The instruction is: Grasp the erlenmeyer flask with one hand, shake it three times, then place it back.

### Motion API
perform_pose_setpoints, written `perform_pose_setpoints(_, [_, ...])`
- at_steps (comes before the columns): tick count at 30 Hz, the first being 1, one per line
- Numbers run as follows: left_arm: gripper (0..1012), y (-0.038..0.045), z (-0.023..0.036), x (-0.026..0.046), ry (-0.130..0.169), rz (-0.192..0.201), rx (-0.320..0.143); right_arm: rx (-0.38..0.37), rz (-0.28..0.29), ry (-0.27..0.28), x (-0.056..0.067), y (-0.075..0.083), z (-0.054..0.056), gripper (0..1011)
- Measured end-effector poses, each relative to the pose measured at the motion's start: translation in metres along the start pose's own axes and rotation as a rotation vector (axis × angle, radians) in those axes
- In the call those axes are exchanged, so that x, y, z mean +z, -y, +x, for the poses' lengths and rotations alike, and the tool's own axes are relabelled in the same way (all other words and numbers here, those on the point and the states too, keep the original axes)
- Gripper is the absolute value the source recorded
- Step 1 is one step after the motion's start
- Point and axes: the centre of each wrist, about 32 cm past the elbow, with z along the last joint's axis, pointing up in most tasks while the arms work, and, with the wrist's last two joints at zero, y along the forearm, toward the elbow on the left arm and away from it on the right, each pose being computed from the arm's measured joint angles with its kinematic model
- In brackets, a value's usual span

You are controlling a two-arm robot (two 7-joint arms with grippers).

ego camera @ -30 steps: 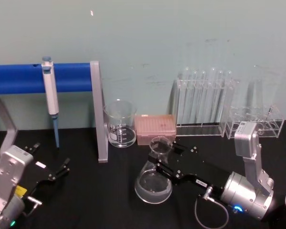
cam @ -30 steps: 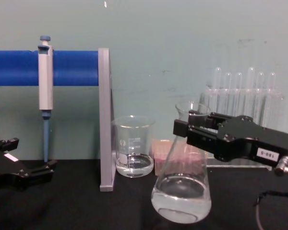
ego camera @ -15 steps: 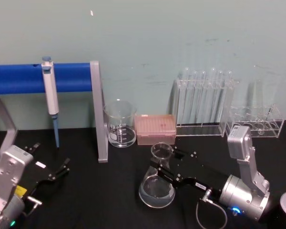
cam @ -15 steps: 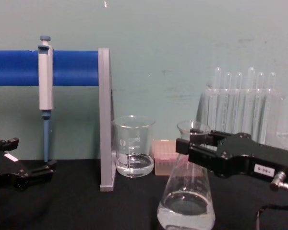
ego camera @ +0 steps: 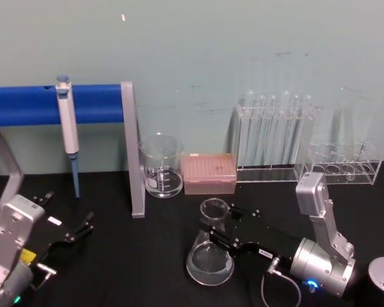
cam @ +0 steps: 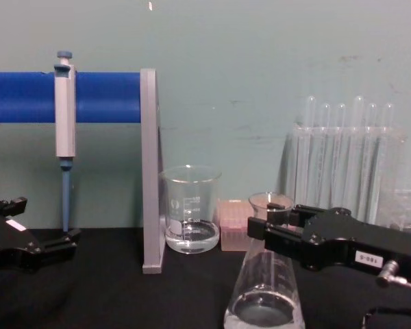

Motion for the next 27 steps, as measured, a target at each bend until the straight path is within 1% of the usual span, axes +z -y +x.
perform_pose_setpoints(10, [1001,0.0,0.0,0.0,0.0,0.0,0.0,0.0,-0.017,-0.011,-0.003,-0.0012,0.0015,450])
perform_pose_setpoints(27, [1001,0.0,0.0,0.0,0.0,0.0,0.0,0.003,-0.035,-0.017,-0.0039,-0.002,0.0021,450])
